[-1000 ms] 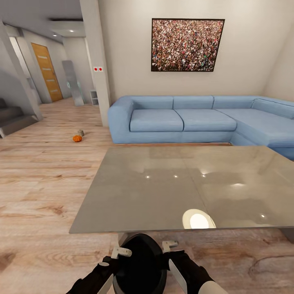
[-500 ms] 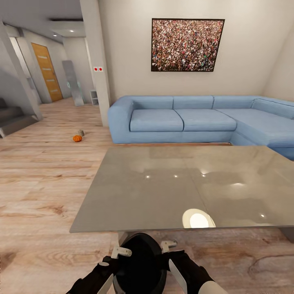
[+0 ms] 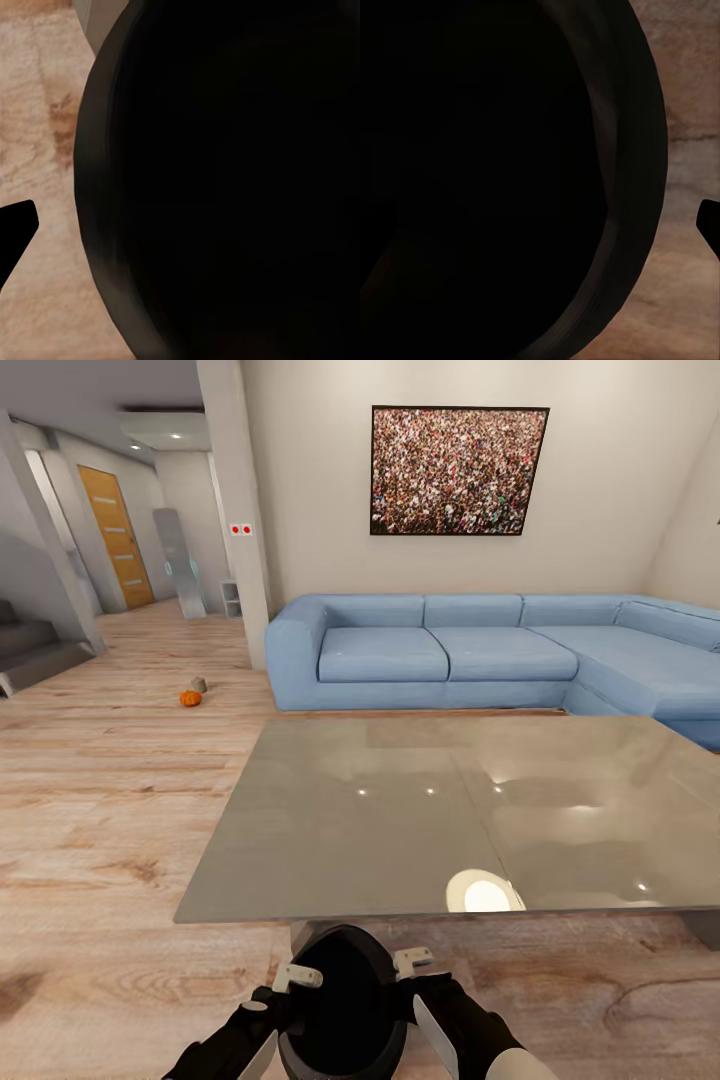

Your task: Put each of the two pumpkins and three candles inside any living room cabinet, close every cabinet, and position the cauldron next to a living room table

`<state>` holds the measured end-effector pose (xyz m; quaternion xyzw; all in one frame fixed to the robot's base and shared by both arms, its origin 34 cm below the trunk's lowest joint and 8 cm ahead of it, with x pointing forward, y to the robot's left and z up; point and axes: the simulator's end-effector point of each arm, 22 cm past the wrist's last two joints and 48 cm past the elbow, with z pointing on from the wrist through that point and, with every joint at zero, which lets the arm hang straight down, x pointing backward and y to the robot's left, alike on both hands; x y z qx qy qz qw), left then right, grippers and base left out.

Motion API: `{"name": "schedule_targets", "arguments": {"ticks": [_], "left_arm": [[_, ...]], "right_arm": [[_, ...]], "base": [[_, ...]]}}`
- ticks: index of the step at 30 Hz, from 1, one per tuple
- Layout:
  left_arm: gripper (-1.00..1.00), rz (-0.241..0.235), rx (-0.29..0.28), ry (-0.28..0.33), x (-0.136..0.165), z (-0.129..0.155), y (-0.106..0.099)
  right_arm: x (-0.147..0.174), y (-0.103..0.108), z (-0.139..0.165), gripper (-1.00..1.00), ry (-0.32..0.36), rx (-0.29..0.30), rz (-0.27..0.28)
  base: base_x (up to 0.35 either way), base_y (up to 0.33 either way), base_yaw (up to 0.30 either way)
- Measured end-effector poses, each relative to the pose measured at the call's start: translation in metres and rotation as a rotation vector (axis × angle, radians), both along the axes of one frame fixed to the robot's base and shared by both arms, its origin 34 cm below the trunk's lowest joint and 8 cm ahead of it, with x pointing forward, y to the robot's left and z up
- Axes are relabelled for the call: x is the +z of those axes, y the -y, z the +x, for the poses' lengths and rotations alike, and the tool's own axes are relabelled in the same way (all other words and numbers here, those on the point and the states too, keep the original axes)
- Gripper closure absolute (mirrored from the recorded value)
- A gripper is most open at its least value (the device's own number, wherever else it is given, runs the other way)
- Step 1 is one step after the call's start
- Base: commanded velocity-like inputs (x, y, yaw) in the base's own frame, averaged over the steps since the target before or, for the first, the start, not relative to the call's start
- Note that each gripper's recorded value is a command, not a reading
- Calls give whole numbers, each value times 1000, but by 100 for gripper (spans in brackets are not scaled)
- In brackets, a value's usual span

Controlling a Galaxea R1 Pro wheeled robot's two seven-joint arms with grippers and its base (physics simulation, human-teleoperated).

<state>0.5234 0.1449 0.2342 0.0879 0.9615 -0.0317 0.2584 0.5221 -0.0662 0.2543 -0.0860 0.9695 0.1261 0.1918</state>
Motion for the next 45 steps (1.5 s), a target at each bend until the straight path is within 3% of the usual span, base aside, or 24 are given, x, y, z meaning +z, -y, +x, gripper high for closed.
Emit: {"name": "schedule_targets", "arguments": {"ticks": [45], "left_arm": [[-100,-2,-2,31,15,9,1]], "right_arm": [[13,0,7,-100,28,0,0]], "base": [[-21,2,0]]}}
